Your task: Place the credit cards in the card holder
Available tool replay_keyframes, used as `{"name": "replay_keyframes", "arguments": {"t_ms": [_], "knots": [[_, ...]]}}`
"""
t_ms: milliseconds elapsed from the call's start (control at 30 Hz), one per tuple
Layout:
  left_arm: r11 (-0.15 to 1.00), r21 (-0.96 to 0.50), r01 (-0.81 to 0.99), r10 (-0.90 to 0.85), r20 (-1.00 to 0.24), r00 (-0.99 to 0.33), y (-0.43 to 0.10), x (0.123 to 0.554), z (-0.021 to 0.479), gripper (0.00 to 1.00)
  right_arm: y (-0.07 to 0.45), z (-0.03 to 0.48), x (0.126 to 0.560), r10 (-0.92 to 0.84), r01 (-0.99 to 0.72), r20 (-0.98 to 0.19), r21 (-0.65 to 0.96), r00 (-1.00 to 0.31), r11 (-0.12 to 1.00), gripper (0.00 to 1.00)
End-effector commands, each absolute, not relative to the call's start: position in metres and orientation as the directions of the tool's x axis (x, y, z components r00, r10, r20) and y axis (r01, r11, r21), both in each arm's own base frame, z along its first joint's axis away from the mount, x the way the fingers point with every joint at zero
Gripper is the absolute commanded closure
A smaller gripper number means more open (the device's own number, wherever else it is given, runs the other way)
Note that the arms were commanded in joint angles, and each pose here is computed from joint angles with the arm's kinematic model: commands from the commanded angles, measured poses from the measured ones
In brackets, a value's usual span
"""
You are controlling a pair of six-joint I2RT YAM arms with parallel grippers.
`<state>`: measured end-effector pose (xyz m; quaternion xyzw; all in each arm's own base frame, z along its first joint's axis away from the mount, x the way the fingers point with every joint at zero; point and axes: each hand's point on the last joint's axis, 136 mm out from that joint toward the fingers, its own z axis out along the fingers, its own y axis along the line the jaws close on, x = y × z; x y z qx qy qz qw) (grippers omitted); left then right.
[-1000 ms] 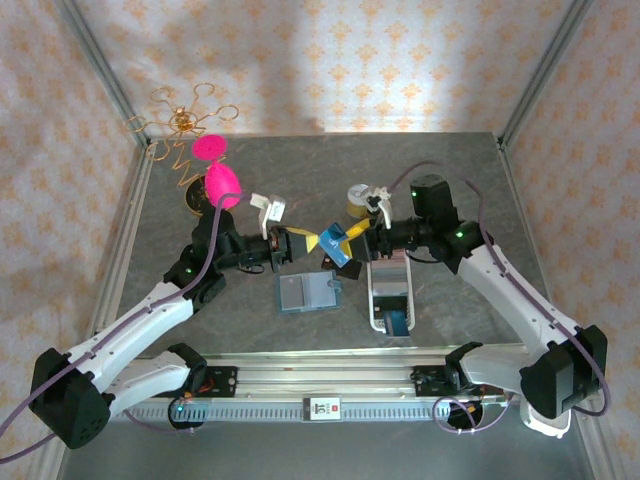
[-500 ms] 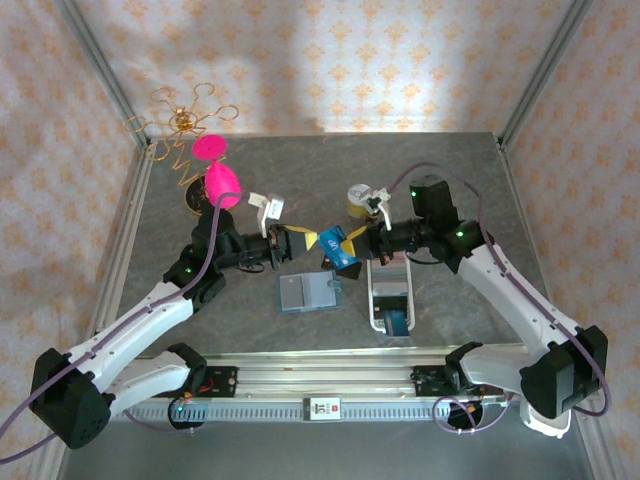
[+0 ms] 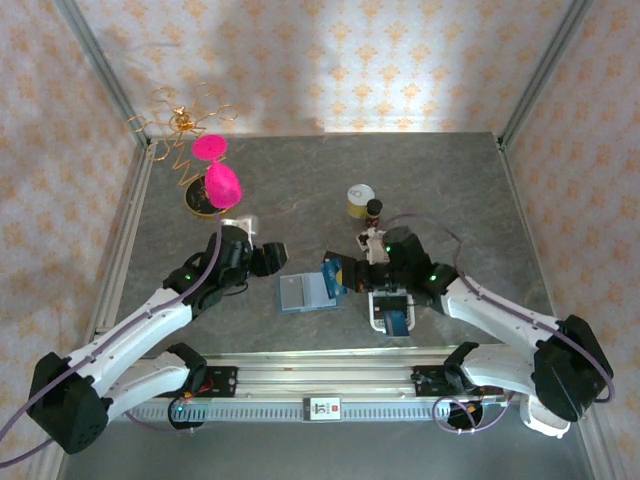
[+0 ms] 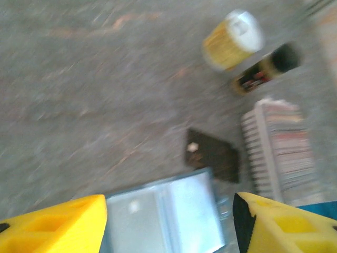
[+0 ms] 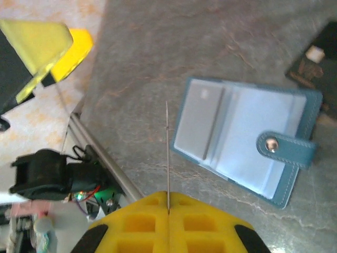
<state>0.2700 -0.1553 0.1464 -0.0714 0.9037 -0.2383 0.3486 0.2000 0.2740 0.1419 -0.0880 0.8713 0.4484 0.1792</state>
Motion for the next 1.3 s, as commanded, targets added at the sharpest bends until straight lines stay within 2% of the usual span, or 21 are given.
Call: {"name": "replay_keyframes", "arguments": {"t_ms": [0, 300, 733, 967, 1267], "knots": [[0.901, -0.426, -0.077, -0.305, -0.499, -0.811, -0.140, 0.251, 0.102, 0.35, 0.291, 0.153, 0.223, 0.226, -0.209, -0.385, 0.809, -0.895, 0.550, 1.00], [0.933, -0.357, -0.046, -0.200, -0.410, -0.890, -0.162, 0.234, 0.052, 0.38, 0.331, 0.107, 0.228, 0.212, -0.156, -0.353, 0.772, -0.911, 0.616, 1.00], [0.947, -0.322, -0.013, -0.137, -0.363, -0.922, -0.176, 0.231, 0.027, 0.38, 0.337, 0.072, 0.239, 0.172, -0.147, -0.365, 0.699, -0.915, 0.699, 1.00], [0.952, -0.307, -0.010, -0.120, -0.342, -0.932, -0.176, 0.227, 0.015, 0.45, 0.336, 0.060, 0.237, 0.154, -0.143, -0.354, 0.685, -0.922, 0.714, 1.00], [0.962, -0.272, -0.010, -0.098, -0.311, -0.945, -0.171, 0.219, -0.002, 0.59, 0.340, 0.057, 0.235, 0.156, -0.136, -0.332, 0.707, -0.930, 0.694, 1.00]]}}
